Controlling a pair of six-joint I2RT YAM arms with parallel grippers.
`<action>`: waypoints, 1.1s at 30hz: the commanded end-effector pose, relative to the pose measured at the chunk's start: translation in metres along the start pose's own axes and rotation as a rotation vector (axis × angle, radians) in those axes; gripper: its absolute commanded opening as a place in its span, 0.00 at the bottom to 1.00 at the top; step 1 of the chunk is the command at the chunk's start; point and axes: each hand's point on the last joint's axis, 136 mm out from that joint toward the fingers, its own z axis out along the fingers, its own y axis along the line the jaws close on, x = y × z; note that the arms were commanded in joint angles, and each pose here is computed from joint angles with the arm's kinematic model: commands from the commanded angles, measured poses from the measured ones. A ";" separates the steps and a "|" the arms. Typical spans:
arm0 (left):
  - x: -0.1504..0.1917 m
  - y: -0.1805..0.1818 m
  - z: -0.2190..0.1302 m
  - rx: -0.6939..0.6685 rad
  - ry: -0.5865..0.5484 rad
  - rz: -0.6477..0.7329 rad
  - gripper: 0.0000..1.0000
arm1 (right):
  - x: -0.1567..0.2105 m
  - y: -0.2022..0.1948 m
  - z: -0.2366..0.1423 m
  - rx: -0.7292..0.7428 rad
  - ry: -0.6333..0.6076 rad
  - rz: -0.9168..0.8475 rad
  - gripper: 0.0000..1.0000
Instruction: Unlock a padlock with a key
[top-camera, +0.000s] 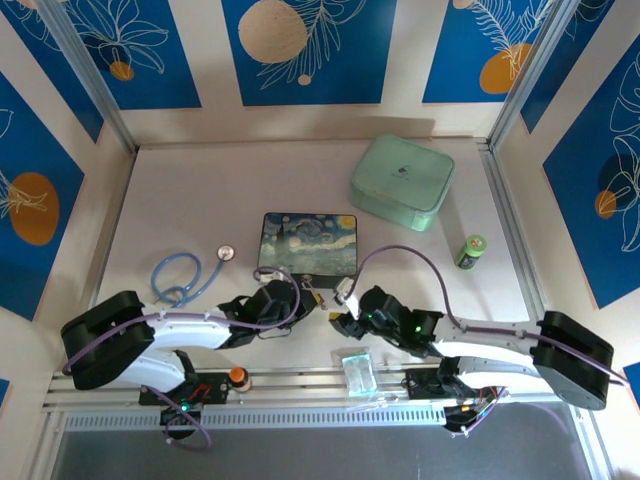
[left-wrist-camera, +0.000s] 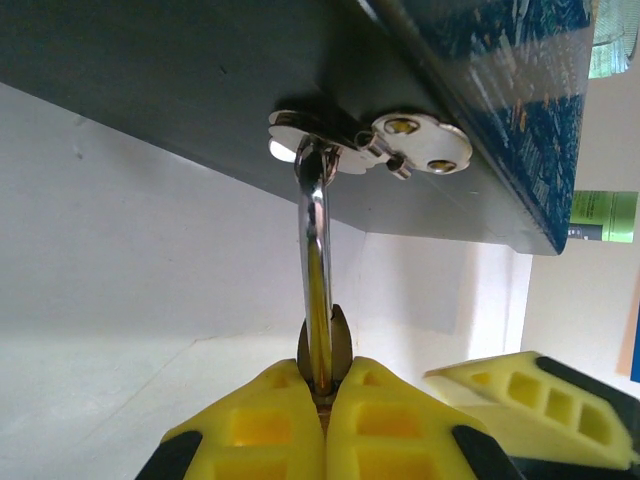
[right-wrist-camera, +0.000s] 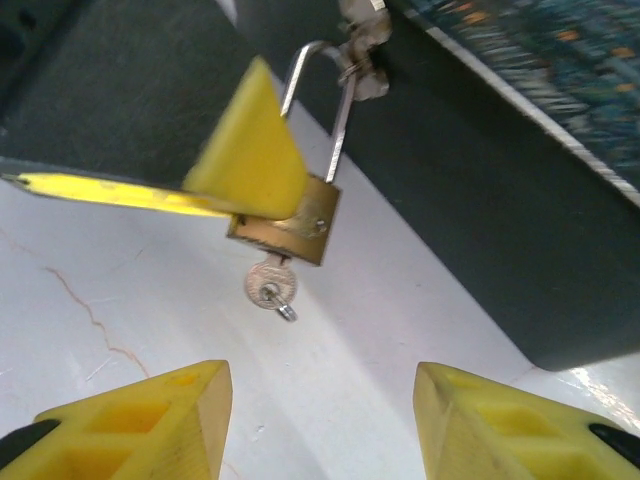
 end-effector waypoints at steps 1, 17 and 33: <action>-0.006 -0.030 0.000 0.074 -0.008 0.004 0.00 | -0.020 0.004 0.006 0.018 -0.044 -0.063 0.50; -0.002 -0.033 0.001 0.094 0.009 -0.010 0.00 | -0.025 0.001 0.032 0.101 -0.020 -0.142 0.32; 0.000 -0.024 0.001 0.091 0.013 -0.018 0.00 | -0.021 0.004 0.036 -0.078 -0.019 0.028 0.11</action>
